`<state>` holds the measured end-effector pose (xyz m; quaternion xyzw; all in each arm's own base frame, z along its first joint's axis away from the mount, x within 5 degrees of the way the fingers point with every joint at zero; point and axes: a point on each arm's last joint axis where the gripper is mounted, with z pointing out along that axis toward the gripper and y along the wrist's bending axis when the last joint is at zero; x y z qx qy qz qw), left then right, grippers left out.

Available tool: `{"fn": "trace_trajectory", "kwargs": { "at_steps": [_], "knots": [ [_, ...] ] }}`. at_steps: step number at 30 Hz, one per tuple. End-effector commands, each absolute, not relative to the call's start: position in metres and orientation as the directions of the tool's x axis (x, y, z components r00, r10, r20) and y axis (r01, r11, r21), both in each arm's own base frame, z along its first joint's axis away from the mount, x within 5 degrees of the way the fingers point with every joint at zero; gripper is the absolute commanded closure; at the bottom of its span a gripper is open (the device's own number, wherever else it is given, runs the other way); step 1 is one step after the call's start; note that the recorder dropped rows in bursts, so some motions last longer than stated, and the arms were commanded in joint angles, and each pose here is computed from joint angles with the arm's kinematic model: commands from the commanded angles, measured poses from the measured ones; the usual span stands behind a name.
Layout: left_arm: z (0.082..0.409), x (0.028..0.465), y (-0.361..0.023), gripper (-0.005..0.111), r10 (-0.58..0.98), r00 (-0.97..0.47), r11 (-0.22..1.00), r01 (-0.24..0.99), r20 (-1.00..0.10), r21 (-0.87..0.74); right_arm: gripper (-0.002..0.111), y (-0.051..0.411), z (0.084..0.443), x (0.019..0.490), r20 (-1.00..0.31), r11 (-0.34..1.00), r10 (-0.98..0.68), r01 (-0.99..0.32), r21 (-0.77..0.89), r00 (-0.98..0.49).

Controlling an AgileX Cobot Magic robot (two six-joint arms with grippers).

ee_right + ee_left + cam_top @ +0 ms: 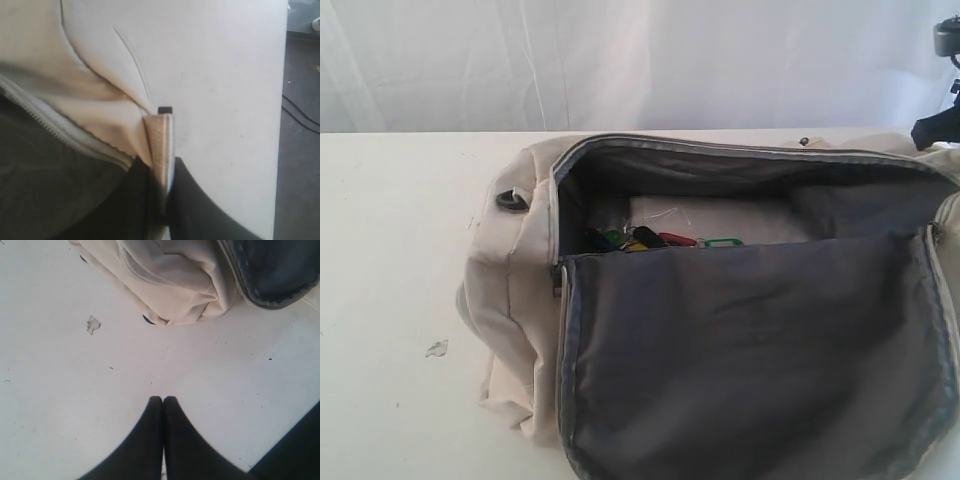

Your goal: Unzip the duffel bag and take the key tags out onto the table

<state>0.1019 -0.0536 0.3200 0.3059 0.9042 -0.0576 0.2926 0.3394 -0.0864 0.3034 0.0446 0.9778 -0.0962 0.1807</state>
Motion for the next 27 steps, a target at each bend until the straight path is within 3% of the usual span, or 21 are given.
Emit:
{"fn": "trace_trajectory", "kwargs": {
  "at_steps": [1, 5, 9, 11, 15, 17, 22, 27],
  "knots": [
    [0.319, 0.099, -0.054, 0.107, 0.524, -0.641, 0.800, 0.596, -0.561, 0.068, 0.108, -0.100, 0.314, 0.336, -0.407, 0.957, 0.031, 0.145, -0.253, -0.913],
    [0.319, 0.099, -0.054, 0.107, 0.524, -0.641, 0.800, 0.596, -0.561, 0.068, 0.108, -0.099, 0.315, 0.337, -0.426, 0.961, 0.037, 0.149, -0.233, -0.904],
    [0.319, 0.099, -0.055, 0.107, 0.521, -0.641, 0.800, 0.597, -0.564, 0.060, 0.102, -0.087, 0.314, 0.342, -0.460, 0.987, 0.075, 0.131, -0.091, -0.885],
    [0.319, 0.099, -0.056, 0.107, 0.509, -0.642, 0.800, 0.599, -0.573, 0.039, 0.088, -0.081, 0.313, 0.342, -0.454, 0.995, 0.070, 0.097, -0.037, -0.888],
    [0.320, 0.099, -0.058, 0.107, 0.496, -0.640, 0.800, 0.600, -0.586, 0.022, 0.050, -0.074, 0.317, 0.337, -0.445, 0.997, 0.070, 0.069, 0.018, -0.893],
    [0.324, 0.099, -0.059, 0.107, 0.489, -0.635, 0.799, 0.601, -0.598, 0.017, 0.040, -0.071, 0.325, 0.334, -0.463, 0.997, 0.079, 0.068, 0.041, -0.883],
    [0.351, 0.108, -0.066, 0.107, 0.481, -0.588, 0.783, 0.622, -0.651, 0.017, 0.041, -0.057, 0.363, 0.311, -0.571, 0.994, 0.085, 0.028, 0.109, -0.816],
    [0.374, 0.188, -0.119, 0.107, 0.603, -0.532, 0.649, 0.761, -0.594, -0.024, 0.049, -0.014, 0.399, 0.249, -0.664, 0.933, 0.037, -0.212, 0.291, -0.747]
  ]
}}
